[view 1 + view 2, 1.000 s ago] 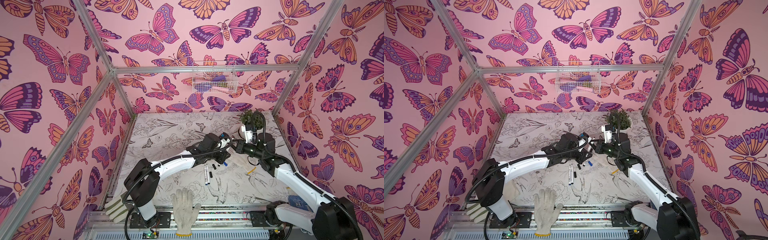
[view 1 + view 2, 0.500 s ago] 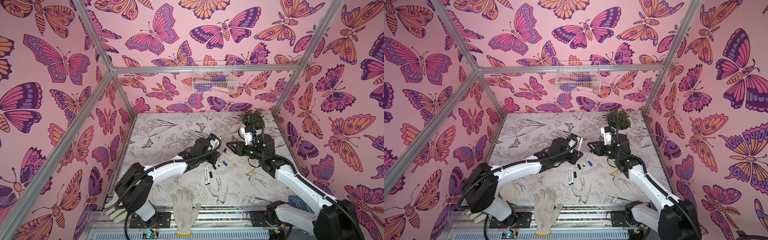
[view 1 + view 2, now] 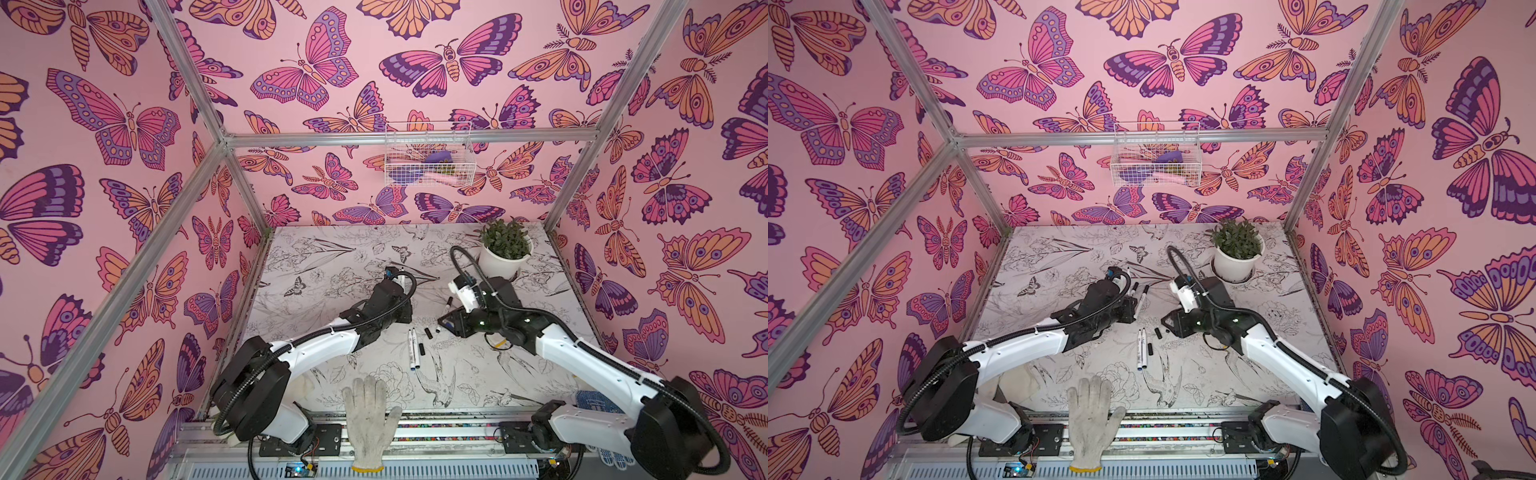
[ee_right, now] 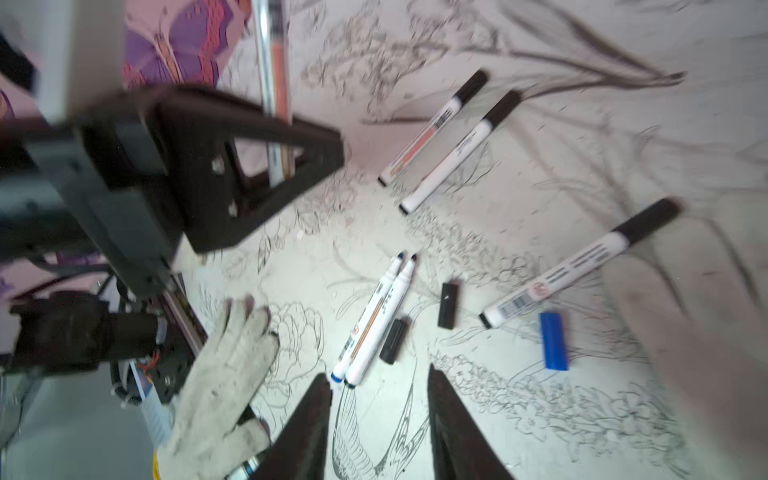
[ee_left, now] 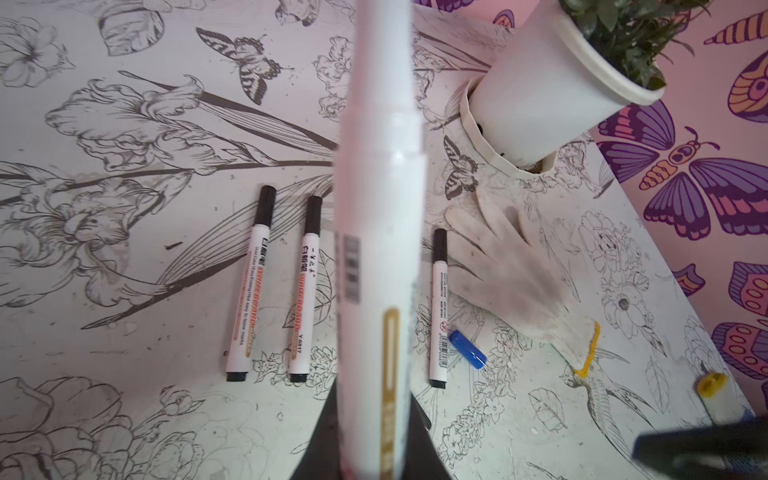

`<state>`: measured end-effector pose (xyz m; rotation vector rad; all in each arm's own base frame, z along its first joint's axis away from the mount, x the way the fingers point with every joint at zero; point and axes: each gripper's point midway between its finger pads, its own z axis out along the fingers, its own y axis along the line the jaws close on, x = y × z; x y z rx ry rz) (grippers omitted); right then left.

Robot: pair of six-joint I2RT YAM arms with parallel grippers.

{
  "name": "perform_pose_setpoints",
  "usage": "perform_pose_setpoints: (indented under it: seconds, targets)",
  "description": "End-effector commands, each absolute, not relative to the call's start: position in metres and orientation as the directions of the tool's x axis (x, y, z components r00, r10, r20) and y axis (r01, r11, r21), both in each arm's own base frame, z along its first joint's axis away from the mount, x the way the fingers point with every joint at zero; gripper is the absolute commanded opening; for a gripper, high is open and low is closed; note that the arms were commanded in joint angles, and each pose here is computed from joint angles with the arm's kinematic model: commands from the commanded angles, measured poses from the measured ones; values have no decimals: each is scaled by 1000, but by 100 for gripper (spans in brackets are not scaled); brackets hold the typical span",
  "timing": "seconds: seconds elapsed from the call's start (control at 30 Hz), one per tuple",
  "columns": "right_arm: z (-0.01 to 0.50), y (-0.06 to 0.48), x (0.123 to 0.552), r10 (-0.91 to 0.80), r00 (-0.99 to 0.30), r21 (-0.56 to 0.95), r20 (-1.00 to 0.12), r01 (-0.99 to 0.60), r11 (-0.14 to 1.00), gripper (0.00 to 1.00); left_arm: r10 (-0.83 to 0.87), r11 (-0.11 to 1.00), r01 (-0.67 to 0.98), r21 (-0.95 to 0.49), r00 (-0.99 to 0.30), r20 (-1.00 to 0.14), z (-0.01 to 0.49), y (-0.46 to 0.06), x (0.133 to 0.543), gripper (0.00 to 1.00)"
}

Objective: Insert pens into pen caps
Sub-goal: Pick up a pen cap from the bottom-center of the table.

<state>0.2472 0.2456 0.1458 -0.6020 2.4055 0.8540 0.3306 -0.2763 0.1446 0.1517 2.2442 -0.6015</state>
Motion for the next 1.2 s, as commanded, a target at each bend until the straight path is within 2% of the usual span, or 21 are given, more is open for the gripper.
perform_pose_setpoints:
  seconds: [0.0, 0.23, 0.33, 0.53, 0.93, 1.17]
  targets:
    - [108, 246, 220, -459, -753, 342, -472, -636, 691, 39, -114, 899, 241, -365, -677, -727, 144, -260, 333, 0]
    - [56, 262, 217, -601, -754, 277, -266, -657, 701, 37, -119, 895, 244, -373, -675, -728, 146, -258, 331, 0]
    - [46, 267, 217, -641, -734, 244, -227, -680, 692, 36, -121, 897, 240, -372, -677, -726, 145, -257, 329, 0]
    - [34, 272, 221, -647, -737, 238, -195, -675, 698, 37, -154, 903, 205, -377, -665, -731, 148, -249, 329, 0]
    - [31, 287, 224, -665, -720, 243, -200, -694, 678, 38, -179, 913, 171, -371, -649, -739, 150, -231, 325, 0]
    - [19, 283, 231, -660, -732, 200, -171, -681, 704, 36, -220, 919, 122, -374, -631, -744, 153, -217, 323, 0]
